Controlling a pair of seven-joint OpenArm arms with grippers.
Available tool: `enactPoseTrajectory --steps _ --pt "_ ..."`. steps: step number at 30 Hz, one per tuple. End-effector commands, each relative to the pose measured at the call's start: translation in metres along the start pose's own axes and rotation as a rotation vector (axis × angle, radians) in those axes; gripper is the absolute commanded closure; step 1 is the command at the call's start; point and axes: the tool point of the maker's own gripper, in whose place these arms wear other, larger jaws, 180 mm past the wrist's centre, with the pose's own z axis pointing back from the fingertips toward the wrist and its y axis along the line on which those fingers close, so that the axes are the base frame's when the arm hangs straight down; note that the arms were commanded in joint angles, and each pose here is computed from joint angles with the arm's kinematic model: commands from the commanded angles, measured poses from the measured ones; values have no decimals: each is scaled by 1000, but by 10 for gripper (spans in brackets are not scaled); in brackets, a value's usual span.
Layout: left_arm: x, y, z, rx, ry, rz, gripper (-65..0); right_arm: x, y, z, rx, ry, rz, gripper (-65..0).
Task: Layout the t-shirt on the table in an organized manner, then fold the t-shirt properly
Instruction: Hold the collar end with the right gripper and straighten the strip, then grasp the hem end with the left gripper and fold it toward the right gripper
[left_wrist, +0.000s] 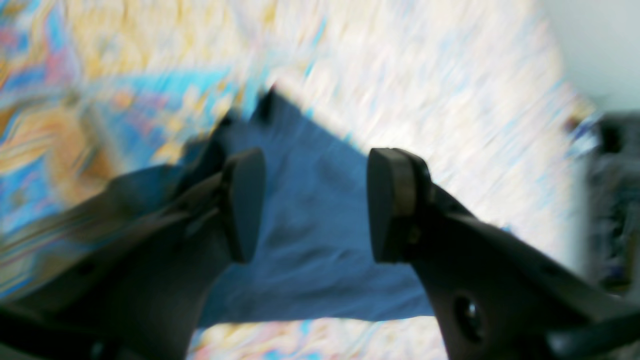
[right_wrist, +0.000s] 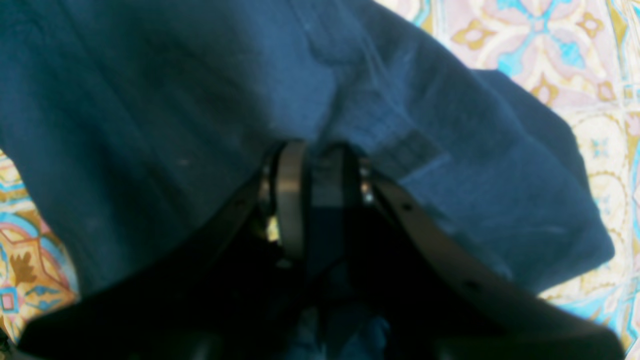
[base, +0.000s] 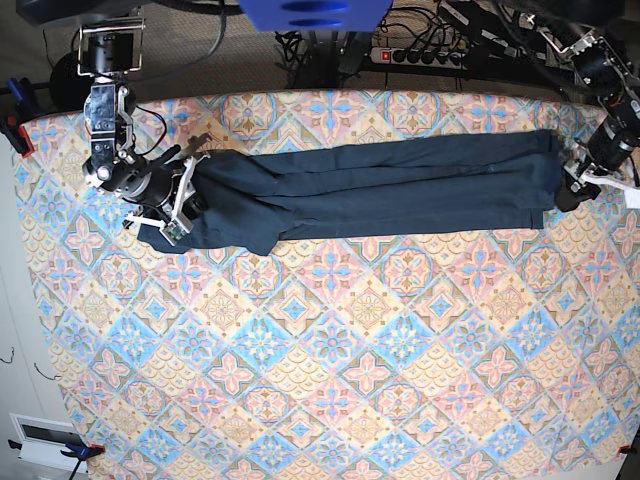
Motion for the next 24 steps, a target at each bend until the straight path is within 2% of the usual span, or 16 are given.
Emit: enactPoseTrajectory --steps 1,3,5,9,12,16,20,24 --pt "13 -5 3 -5 -21 -37 -312 -7 -5 2 -13 42 18 -127" --pt "12 4 5 47 10 -69 -316 -3 -4 2 -12 18 22 -127" --pt "7 5 -1 75 50 -107 -351 -2 -4 2 -12 14 22 -127" --pt "4 6 -11 133 106 -197 -488 -1 -4 2 -13 11 24 -127" --pt "11 3 -17 160 103 -233 -586 0 -4 2 -13 9 24 -127" --pt "3 3 -27 176 143 -260 -583 0 -6 3 -18 8 21 -127" --pt "-11 20 -42 206 209 -211 -549 0 -6 4 -19 7 20 -127" --pt "-22 23 -52 201 227 -200 -530 0 -6 4 -19 7 20 -127"
